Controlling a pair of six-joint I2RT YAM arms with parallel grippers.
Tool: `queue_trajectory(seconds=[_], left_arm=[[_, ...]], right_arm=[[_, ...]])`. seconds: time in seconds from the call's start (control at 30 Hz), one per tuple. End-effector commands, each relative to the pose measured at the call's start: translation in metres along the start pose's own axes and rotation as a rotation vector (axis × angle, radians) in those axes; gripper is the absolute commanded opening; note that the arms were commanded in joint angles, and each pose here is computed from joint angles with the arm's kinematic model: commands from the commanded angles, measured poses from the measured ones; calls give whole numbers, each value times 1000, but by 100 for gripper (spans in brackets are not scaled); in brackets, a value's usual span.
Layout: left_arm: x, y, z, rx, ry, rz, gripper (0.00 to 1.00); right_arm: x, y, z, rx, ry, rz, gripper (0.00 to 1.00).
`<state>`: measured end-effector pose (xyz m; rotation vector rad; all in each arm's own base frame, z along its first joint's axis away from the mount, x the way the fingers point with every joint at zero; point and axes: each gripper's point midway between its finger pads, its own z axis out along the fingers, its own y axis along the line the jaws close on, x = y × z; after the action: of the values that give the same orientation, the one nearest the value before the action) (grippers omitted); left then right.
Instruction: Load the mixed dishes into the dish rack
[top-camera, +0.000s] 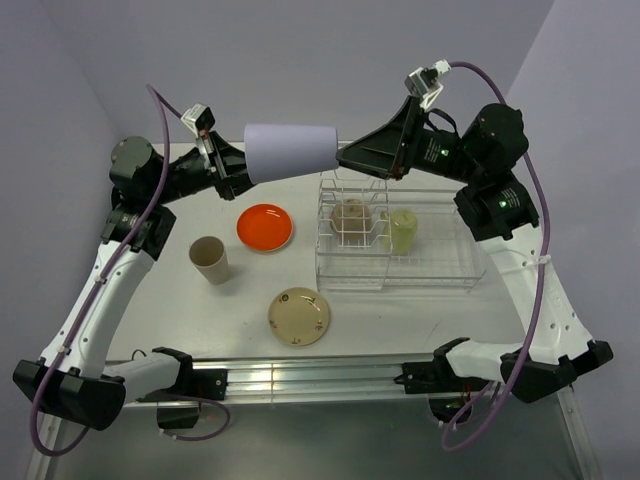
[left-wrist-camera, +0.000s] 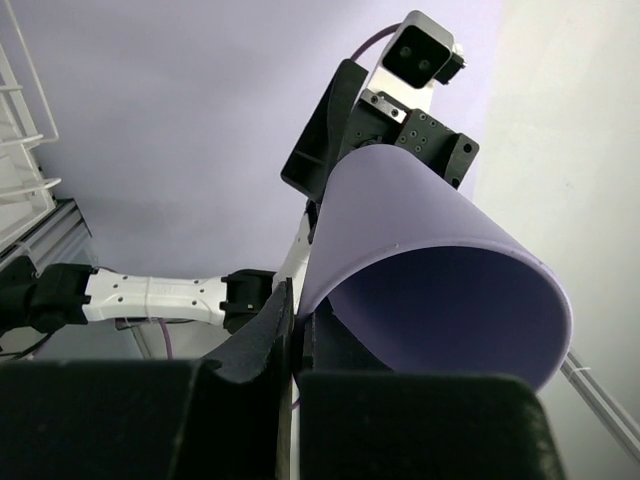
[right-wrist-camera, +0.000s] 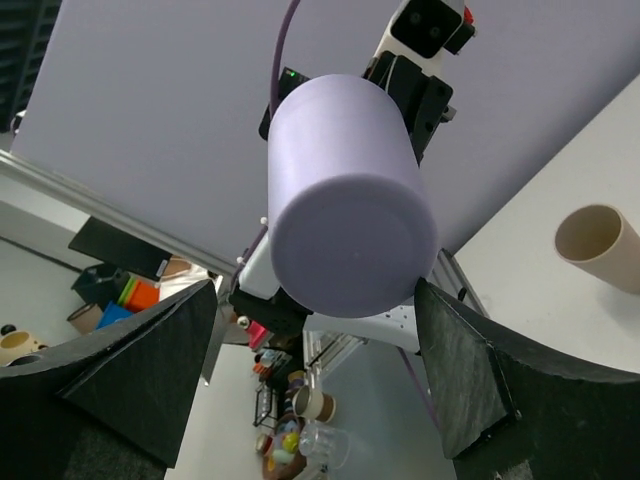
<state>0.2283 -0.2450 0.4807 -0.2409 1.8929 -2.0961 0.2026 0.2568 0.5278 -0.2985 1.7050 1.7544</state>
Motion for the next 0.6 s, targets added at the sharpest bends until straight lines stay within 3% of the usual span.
queue_trajectory(seconds=[0.0, 0.23, 0.37, 0.47, 0.5, 0.57], left_arm=[[16, -16, -2, 61, 42, 57, 0], [28, -15, 4, 72, 76, 49, 0], [32, -10, 3, 77, 88, 22, 0], [37, -5, 5, 77, 106, 1, 0], [38, -3, 5, 79, 109, -3, 0], [41, -5, 5, 91, 122, -6, 0]], right_arm=[[1, 22, 11, -100, 21, -35, 87], [11, 21, 29, -115, 51, -40, 85], [10, 21, 31, -116, 45, -48, 76], [10, 23, 30, -126, 43, -59, 58], [10, 24, 30, -129, 41, -63, 44], [12, 25, 29, -136, 46, -63, 27]])
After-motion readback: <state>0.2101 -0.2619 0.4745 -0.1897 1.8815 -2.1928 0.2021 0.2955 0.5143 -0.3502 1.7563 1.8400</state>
